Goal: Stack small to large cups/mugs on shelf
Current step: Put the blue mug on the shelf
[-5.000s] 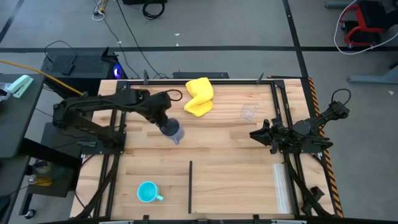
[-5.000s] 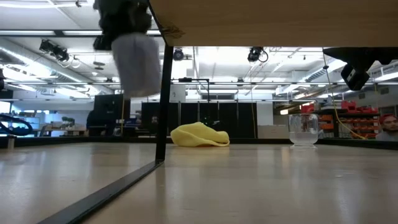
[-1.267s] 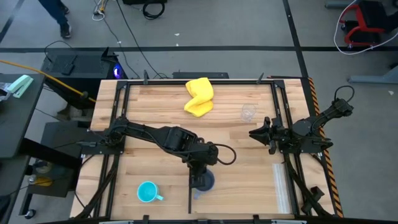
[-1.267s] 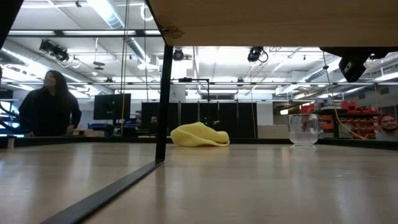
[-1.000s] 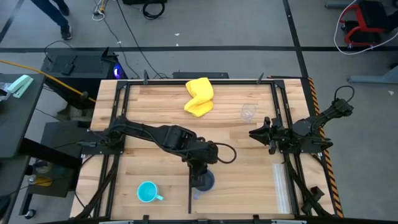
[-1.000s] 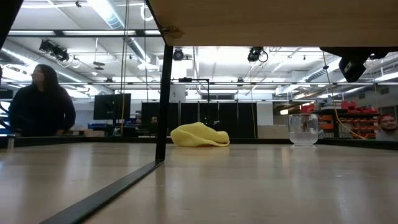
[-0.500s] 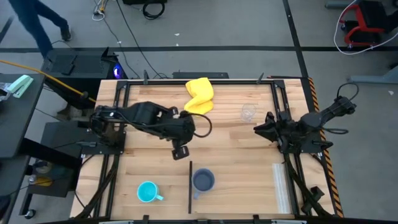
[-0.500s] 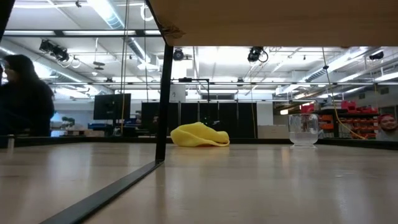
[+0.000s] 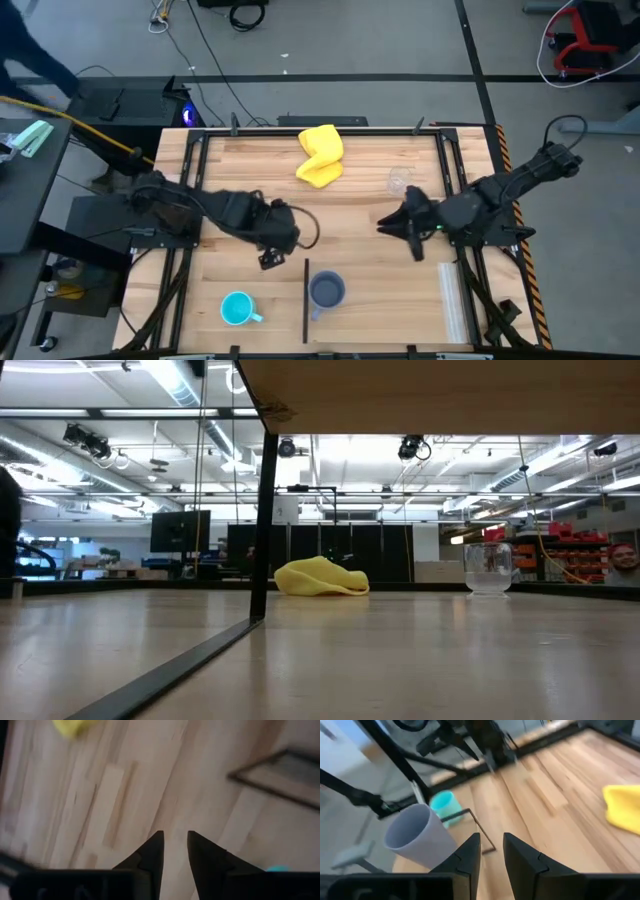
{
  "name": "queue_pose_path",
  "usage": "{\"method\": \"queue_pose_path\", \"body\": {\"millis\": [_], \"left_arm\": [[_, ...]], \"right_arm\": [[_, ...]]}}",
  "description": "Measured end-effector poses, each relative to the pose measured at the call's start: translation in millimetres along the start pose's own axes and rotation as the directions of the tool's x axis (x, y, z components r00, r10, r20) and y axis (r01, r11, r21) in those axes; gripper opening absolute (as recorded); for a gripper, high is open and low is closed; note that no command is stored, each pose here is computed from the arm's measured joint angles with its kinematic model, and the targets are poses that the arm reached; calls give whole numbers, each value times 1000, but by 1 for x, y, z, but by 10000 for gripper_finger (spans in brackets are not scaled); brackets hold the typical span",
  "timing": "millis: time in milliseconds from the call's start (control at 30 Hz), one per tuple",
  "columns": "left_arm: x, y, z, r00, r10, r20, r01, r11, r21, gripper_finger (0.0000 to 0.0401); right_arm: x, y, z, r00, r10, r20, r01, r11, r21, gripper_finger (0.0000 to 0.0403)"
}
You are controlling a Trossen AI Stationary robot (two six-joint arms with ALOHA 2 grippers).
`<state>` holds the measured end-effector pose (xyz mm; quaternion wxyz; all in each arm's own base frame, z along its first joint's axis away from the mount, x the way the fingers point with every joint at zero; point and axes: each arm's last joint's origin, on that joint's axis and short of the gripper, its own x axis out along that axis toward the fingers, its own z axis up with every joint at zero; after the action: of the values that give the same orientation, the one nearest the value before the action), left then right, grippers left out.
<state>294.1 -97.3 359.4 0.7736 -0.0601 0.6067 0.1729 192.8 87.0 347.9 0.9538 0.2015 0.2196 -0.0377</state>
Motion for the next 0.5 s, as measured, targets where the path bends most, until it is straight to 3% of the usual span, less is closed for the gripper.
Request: {"method": "queue_pose_path", "body": {"millis": [100,233,500], "left_arm": [[9,-11,-16,1000,-25,19,25,1000,8,83],[14,-34,-28,985,-136,103,129,989,67,72],[11,-48,-17,936,-259,240,229,963,145,56]], "right_arm": [[15,18,12,993,-73,-93,70,997,-32,91],[40,40,9,974,-123,-188,112,991,-71,91],[69,70,-40,926,-180,-331,177,983,-40,91]]}}
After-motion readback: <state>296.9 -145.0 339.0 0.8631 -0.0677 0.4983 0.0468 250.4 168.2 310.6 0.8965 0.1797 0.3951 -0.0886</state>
